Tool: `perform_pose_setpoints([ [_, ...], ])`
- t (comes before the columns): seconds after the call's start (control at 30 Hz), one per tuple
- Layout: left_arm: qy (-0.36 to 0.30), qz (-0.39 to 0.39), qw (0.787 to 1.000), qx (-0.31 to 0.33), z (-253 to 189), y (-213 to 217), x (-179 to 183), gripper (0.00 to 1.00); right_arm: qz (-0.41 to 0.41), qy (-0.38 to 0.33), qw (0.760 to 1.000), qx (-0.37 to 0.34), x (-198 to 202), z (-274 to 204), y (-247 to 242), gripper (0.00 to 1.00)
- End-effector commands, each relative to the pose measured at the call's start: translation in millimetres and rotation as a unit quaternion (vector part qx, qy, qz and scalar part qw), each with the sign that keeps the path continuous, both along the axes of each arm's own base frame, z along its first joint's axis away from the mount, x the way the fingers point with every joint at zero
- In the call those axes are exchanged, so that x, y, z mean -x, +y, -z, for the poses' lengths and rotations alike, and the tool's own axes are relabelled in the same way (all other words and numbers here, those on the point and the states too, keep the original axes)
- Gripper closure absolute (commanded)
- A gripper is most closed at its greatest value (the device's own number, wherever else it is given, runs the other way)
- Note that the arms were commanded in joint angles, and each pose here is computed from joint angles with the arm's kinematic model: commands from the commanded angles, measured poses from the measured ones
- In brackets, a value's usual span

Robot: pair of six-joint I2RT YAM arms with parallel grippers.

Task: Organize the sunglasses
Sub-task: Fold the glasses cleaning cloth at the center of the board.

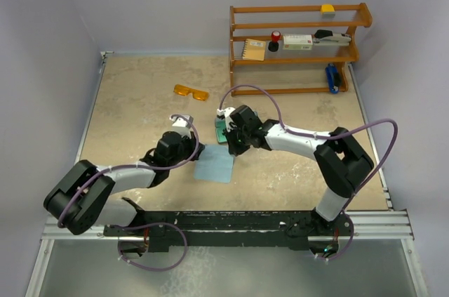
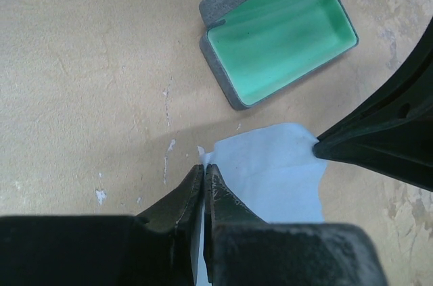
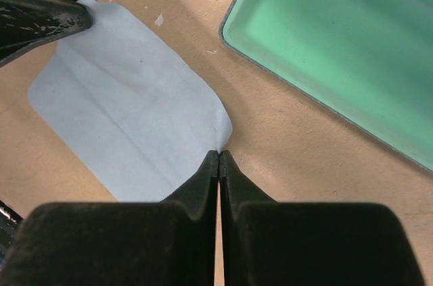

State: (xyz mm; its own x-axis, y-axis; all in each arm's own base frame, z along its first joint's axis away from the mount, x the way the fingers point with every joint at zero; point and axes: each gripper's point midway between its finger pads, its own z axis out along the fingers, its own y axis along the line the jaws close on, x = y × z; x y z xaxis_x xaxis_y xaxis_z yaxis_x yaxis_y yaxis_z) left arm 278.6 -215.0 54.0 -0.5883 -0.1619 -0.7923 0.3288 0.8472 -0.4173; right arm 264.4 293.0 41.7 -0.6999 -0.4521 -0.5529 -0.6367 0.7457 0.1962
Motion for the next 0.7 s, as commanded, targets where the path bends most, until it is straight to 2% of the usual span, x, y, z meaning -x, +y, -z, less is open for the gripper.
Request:
perform_pose_setpoints([
  [0.0,-0.029,-0.008,0.999,0.016,-16.3,1.1,1.6,1.0,-0.02,-0.02,0.999,-0.018,3.9,-15.3,8.9,1.0],
  [0.67,-0.034,-0.022,0.999,0.014,-14.2,5.5,20.9,1.0,-0.05,-0.011,0.999,-0.015,40.3,-11.0,15.0,1.0],
])
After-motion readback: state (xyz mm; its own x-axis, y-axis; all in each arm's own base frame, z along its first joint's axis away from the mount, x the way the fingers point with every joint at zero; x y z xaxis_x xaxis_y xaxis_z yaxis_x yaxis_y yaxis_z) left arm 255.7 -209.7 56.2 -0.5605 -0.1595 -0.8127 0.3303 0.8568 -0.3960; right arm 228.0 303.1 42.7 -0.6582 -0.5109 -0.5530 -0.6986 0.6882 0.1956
